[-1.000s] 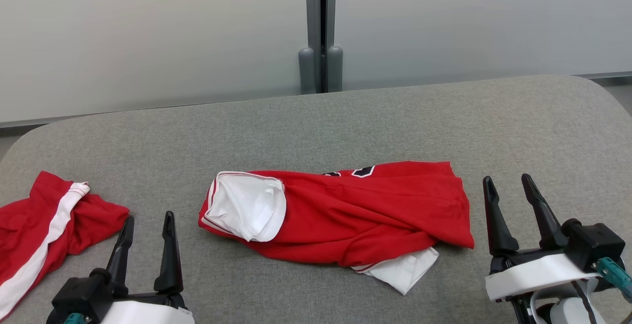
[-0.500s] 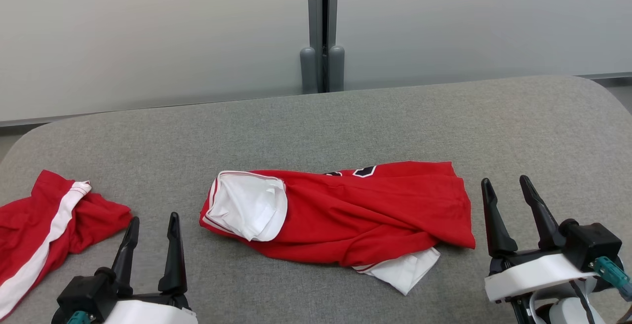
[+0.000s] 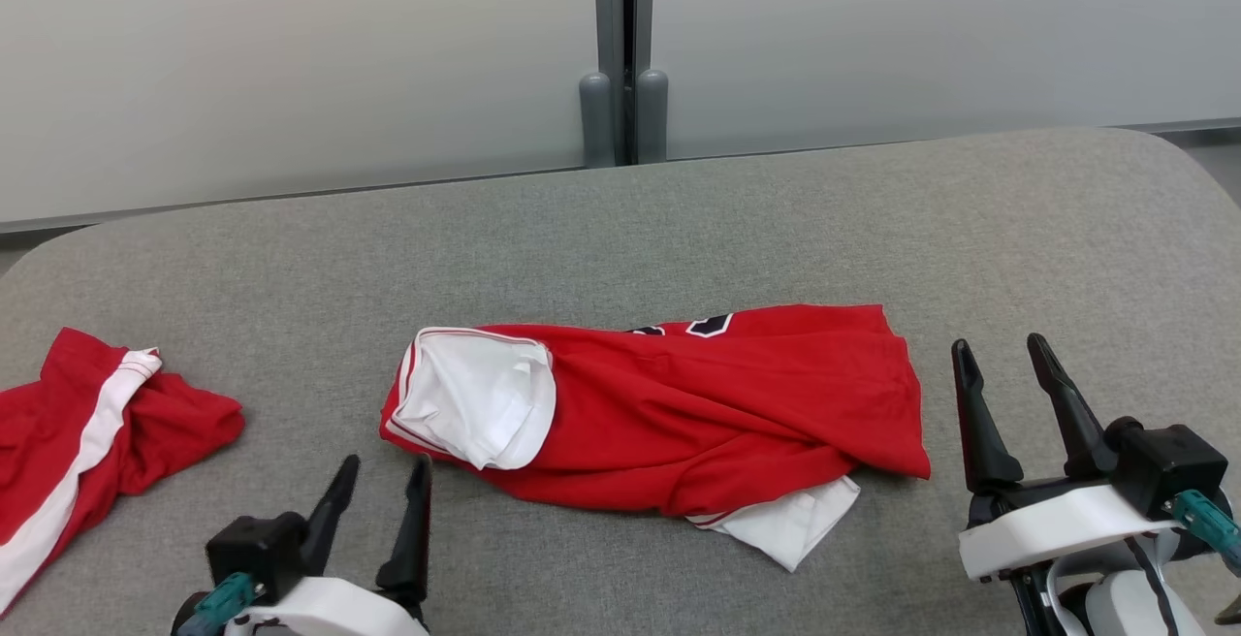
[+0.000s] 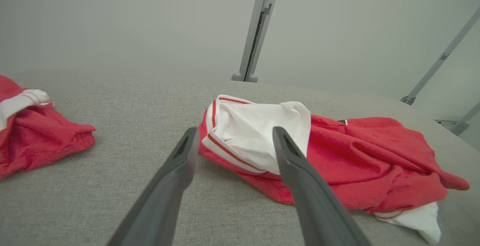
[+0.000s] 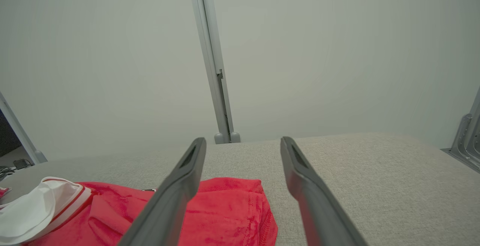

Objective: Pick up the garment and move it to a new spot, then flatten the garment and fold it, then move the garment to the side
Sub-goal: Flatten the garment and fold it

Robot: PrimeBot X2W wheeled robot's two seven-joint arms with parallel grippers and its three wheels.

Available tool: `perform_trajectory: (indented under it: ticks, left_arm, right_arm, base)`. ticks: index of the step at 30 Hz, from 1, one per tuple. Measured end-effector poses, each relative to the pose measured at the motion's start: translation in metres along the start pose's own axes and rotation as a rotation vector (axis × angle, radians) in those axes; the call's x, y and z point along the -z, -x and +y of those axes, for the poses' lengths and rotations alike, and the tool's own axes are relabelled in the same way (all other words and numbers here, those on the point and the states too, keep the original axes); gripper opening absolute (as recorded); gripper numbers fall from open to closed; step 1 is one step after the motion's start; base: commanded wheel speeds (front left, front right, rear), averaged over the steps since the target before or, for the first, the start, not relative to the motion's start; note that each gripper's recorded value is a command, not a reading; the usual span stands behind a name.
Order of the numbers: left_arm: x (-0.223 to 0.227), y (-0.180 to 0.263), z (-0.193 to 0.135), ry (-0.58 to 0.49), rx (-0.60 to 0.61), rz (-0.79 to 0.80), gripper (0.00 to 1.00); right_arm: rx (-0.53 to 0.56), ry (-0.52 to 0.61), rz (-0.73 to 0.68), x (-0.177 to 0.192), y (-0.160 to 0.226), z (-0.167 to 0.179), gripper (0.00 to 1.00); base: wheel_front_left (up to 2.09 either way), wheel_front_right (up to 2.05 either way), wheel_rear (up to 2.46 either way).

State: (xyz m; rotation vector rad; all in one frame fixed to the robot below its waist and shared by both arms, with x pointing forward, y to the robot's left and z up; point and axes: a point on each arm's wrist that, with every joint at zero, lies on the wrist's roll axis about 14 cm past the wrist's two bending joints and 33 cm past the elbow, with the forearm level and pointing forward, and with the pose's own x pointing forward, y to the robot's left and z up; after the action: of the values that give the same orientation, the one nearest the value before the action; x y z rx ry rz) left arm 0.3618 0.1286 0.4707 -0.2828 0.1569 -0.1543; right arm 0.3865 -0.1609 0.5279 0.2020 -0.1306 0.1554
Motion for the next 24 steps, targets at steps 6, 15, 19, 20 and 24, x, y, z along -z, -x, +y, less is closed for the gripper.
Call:
perform_trajectory:
  ticks: [6,15,19,20,24]
  left_arm:
    - [0.043,-0.007,-0.013,-0.169,0.104,0.211,1.00]
    - [0.052,-0.038,-0.019,-0.370,0.186,0.267,1.00]
    - [0.045,-0.053,-0.025,-0.397,0.204,0.242,1.00]
    - [0.046,-0.055,-0.026,-0.398,0.205,0.245,1.00]
    - [0.043,-0.067,-0.031,-0.378,0.221,0.241,0.00]
  right_arm:
    - [0.016,-0.003,0.006,0.003,-0.004,-0.006,1.00]
    - [0.036,-0.008,0.017,0.009,-0.013,-0.013,1.00]
    - [0.046,-0.011,0.023,0.012,-0.014,-0.016,1.00]
    - [0.047,-0.011,0.024,0.012,-0.015,-0.016,1.00]
    - [0.056,-0.016,0.026,0.014,-0.017,-0.019,1.00]
  base:
    - [0.00,0.00,0.00]
    - [0.00,0.00,0.00]
    - [0.00,0.00,0.00]
    - [0.00,0.00,0.00]
    - [0.00,0.00,0.00]
